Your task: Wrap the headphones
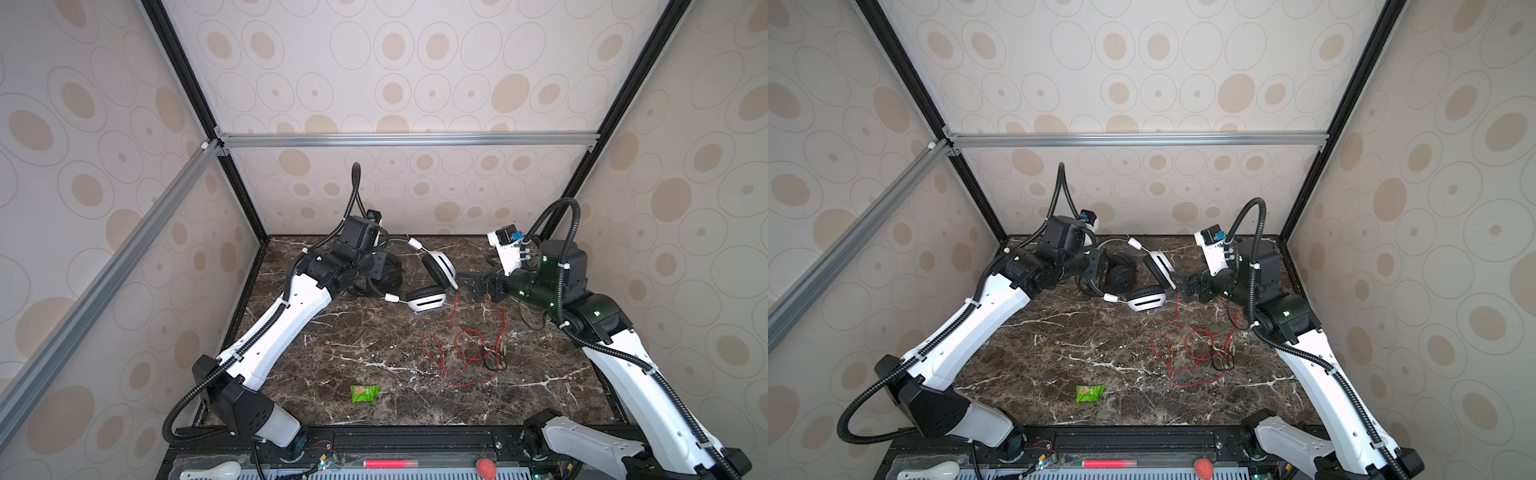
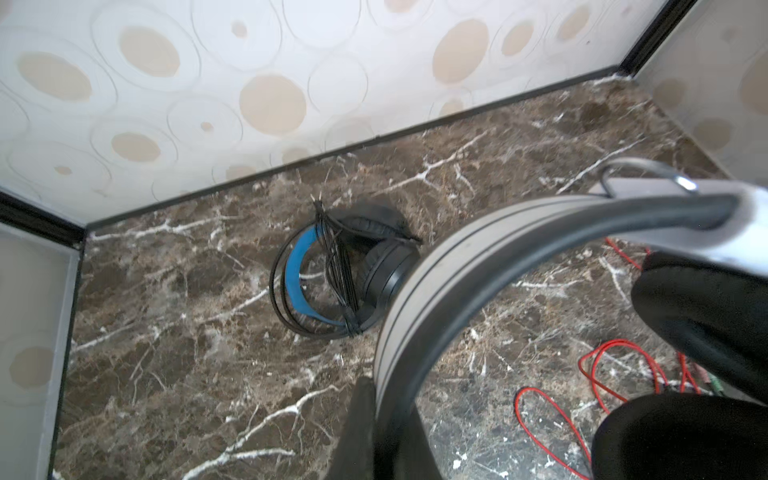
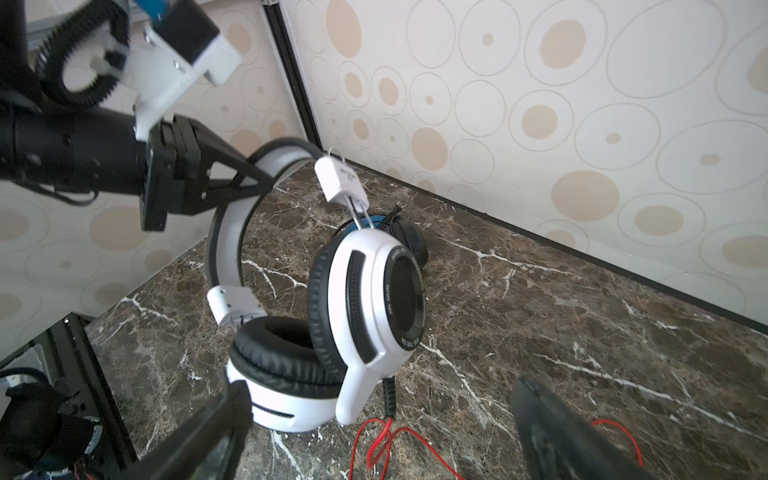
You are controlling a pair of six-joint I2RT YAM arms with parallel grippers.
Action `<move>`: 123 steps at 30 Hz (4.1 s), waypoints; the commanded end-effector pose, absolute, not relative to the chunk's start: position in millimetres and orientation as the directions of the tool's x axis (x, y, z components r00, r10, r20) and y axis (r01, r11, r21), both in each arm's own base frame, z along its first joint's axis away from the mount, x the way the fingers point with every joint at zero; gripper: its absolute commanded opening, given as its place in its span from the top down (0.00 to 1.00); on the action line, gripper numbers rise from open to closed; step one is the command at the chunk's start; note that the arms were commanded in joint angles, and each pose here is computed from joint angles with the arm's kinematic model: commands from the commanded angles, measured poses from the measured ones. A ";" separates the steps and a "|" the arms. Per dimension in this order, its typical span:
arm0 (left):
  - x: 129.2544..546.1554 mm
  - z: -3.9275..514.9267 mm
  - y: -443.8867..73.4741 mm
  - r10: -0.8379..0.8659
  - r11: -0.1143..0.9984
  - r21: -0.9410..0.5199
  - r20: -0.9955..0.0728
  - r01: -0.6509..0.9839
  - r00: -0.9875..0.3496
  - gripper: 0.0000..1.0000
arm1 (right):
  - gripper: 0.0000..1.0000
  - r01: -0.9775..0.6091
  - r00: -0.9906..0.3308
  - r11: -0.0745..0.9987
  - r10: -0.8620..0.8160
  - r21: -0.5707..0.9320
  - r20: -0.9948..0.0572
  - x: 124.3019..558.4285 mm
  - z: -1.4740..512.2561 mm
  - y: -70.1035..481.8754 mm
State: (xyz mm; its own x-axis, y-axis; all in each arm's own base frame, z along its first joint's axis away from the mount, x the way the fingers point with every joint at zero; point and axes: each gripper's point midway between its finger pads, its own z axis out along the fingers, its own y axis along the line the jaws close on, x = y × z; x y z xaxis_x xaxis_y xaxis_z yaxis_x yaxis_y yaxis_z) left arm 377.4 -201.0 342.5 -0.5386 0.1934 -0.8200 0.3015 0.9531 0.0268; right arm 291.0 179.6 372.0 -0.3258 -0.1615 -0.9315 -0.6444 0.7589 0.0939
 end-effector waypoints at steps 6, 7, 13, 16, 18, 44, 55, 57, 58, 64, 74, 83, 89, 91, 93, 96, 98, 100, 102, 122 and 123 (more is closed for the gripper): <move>375.5 419.8 -190.3 0.206 0.950 0.093 -0.905 0.299 -0.372 1.00 | 0.00 -0.763 -0.250 0.639 -0.158 0.095 -0.955 293.0 372.5 189.5; 375.7 423.6 -187.1 0.200 0.954 0.095 -0.908 0.284 -0.369 1.00 | 0.00 -0.757 -0.257 0.644 -0.141 0.109 -0.956 294.4 370.6 187.6; 375.6 452.0 -183.2 0.146 0.965 0.061 -0.932 0.253 -0.331 1.00 | 0.00 -0.750 -0.283 0.641 -0.084 0.166 -0.955 291.6 348.5 186.6; 376.0 461.6 -181.5 0.129 0.969 0.051 -0.939 0.241 -0.319 1.00 | 0.00 -0.758 -0.322 0.617 -0.073 0.211 -0.944 290.9 330.7 191.4; 376.8 467.2 -181.9 0.121 0.970 0.046 -0.944 0.239 -0.307 1.00 | 0.00 -0.749 -0.345 0.622 -0.067 0.231 -0.936 292.1 317.9 191.3; 366.6 535.6 -179.1 -0.074 0.935 -0.132 -0.980 0.329 -0.183 1.00 | 0.31 -0.628 -0.504 0.680 0.016 0.379 -0.864 318.2 214.2 189.4; 365.7 539.2 -164.6 -0.104 0.943 -0.153 -0.979 0.294 -0.176 1.00 | 0.92 -0.610 -0.539 0.705 -0.034 0.362 -0.842 303.6 194.1 181.6; 368.0 535.6 -160.1 -0.111 0.949 -0.159 -0.977 0.271 -0.182 1.00 | 1.00 -0.599 -0.538 0.734 -0.071 0.321 -0.840 298.6 193.7 173.9; 369.0 533.5 -158.7 -0.113 0.952 -0.160 -0.976 0.261 -0.184 1.00 | 1.00 -0.587 -0.537 0.753 -0.088 0.297 -0.839 297.3 194.5 168.9; 376.9 507.0 -156.4 -0.080 0.964 -0.131 -0.973 0.233 -0.216 1.00 | 1.00 -0.566 -0.449 0.824 -0.278 0.029 -0.849 284.5 226.0 137.1; 384.2 452.2 -163.0 -0.001 0.966 -0.077 -0.956 0.247 -0.292 1.00 | 1.00 -0.634 -0.164 0.610 -0.706 -0.474 -0.689 268.7 318.9 148.3; 377.3 410.4 -175.5 0.079 0.942 -0.042 -0.937 0.333 -0.342 1.00 | 1.00 -0.628 -0.036 0.496 -0.788 -0.600 -0.614 273.1 370.7 192.2; 360.9 382.6 -196.7 0.138 0.880 -0.057 -0.919 0.471 -0.370 1.00 | 1.00 -0.597 -0.059 0.516 -0.791 -0.614 -0.609 296.6 392.8 204.7; 353.1 379.8 -210.1 0.147 0.843 -0.078 -0.918 0.532 -0.367 1.00 | 1.00 -0.595 -0.073 0.514 -0.800 -0.617 -0.596 305.7 392.5 210.4; 346.1 378.0 -221.6 0.155 0.810 -0.093 -0.918 0.579 -0.364 1.00 | 1.00 -0.582 -0.099 0.525 -0.804 -0.621 -0.587 316.9 392.2 214.6; 338.1 377.2 -230.1 0.153 0.782 -0.111 -0.920 0.614 -0.361 1.00 | 1.00 -0.561 -0.122 0.539 -0.805 -0.629 -0.581 329.7 390.9 219.4; 334.2 377.0 -232.1 0.139 0.771 -0.128 -0.922 0.623 -0.361 1.00 | 1.00 -0.558 -0.138 0.548 -0.802 -0.623 -0.581 335.4 389.0 222.1; 328.0 377.7 -235.5 0.126 0.753 -0.149 -0.924 0.641 -0.362 1.00 | 1.00 -0.562 -0.155 0.557 -0.798 -0.612 -0.583 339.5 385.1 225.1; 322.0 377.4 -238.4 0.117 0.737 -0.166 -0.924 0.655 -0.365 1.00 | 1.00 -0.567 -0.176 0.570 -0.789 -0.595 -0.588 343.8 381.3 226.7; 297.1 382.3 -255.9 0.077 0.623 -0.254 -0.921 0.739 -0.381 1.00 | 0.96 -0.581 -0.260 0.655 -0.712 -0.484 -0.652 368.2 385.2 222.9; 297.3 381.5 -256.4 0.082 0.623 -0.252 -0.920 0.740 -0.382 1.00 | 0.95 -0.583 -0.256 0.651 -0.715 -0.486 -0.651 367.6 386.1 223.0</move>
State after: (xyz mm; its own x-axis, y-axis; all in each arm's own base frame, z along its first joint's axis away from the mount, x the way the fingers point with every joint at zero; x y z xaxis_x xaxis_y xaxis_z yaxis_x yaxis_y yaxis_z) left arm 321.8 -233.2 330.7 -0.4876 0.1318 -0.8631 0.6068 0.7619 -0.2265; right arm 359.8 218.9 381.9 -0.2563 -0.7351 -0.6276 -0.5918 0.6327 -0.4994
